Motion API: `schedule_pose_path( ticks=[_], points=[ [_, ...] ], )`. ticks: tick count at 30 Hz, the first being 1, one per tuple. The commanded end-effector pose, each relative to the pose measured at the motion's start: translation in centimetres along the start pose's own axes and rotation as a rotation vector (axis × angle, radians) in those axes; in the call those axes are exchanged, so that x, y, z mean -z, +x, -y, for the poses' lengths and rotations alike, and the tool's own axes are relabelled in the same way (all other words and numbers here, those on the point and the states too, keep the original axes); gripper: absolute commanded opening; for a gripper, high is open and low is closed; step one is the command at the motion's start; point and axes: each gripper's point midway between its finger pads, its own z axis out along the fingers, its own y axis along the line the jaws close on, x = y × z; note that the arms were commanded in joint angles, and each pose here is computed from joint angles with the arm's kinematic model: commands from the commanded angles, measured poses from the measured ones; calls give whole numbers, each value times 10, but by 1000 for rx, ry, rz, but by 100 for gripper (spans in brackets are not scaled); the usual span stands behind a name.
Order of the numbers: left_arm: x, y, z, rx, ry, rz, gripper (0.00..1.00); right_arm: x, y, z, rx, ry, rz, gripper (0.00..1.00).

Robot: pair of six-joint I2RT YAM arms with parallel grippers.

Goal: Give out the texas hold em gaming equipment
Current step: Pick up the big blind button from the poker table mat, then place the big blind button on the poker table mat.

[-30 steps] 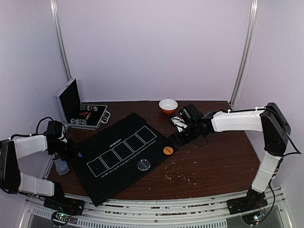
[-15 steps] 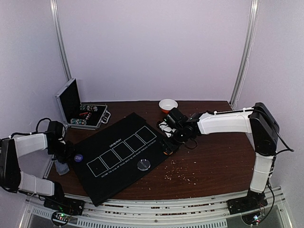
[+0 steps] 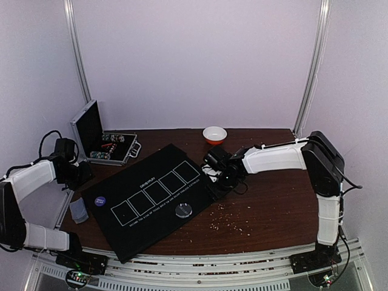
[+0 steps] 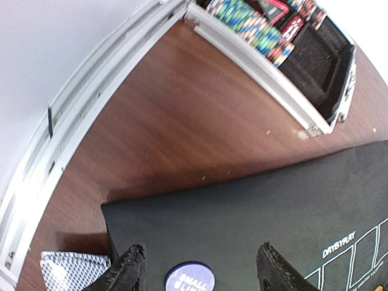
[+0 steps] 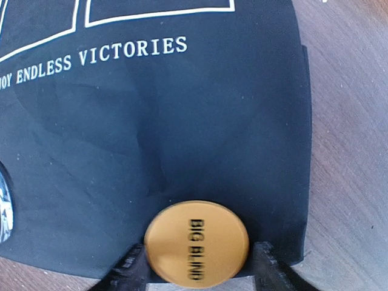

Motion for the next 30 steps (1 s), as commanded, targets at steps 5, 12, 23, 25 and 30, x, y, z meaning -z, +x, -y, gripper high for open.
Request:
schedule_pose_path(
  ticks=[5,12,23,25,30],
  points=[
    [0,-21,15,-47,50,60,65,-5,17,12,-6,95,-95,36],
    [0,-27,18,-61,66,88,66,16,-12,2,-34,43,-19,29],
    [-8,-23,23,-71,104,88,66,40,-166,-38,-110,-160,431,26],
    [-9,-22,24,-77,113,86,66,29,-192,-44,-119,-175,473,25],
    [-9,-18,25,-93,123,85,66,1,-250,-54,-161,-209,581,22]
  ],
)
